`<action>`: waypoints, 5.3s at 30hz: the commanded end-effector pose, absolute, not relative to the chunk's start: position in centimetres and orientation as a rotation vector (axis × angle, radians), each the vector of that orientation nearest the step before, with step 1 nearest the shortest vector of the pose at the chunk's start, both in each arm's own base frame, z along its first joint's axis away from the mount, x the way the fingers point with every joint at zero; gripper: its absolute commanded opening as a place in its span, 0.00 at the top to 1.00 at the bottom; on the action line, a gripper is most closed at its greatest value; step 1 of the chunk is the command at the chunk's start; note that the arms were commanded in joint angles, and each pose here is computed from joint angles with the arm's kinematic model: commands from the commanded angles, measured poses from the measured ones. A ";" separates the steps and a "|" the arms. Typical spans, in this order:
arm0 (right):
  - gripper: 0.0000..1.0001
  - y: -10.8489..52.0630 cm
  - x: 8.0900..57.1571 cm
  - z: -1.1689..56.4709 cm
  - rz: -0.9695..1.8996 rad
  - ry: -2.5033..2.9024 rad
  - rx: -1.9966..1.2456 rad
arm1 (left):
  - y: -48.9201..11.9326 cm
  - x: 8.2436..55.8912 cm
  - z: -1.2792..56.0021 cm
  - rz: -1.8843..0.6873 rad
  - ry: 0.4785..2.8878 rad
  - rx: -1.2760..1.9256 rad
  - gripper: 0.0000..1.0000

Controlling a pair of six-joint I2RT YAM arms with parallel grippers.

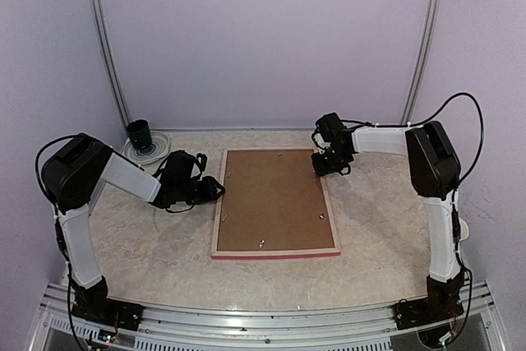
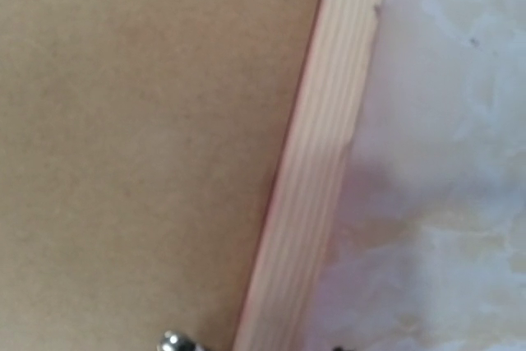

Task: Put the photo into the frame
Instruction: Press the fastener onto the backboard.

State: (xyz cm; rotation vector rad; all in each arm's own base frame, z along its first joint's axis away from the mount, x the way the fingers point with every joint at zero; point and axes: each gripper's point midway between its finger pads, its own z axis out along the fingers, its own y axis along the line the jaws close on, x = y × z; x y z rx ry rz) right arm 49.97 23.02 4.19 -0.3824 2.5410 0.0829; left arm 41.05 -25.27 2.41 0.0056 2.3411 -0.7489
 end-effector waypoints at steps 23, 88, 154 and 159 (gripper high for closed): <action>0.62 22.7 50.5 4.7 -0.013 2.512 -0.367 | -23.4 36.5 -4.8 -0.630 2.626 0.003 0.68; 0.38 24.6 32.3 4.4 0.382 2.785 -0.508 | -24.2 36.1 -4.3 -0.677 2.613 0.011 0.68; 0.64 22.2 32.0 1.6 0.048 2.839 -0.696 | -23.9 36.4 -4.5 -0.664 2.620 0.010 0.68; 0.60 23.4 31.9 3.0 0.151 2.810 -0.736 | -24.0 36.5 -4.5 -0.673 2.619 0.008 0.68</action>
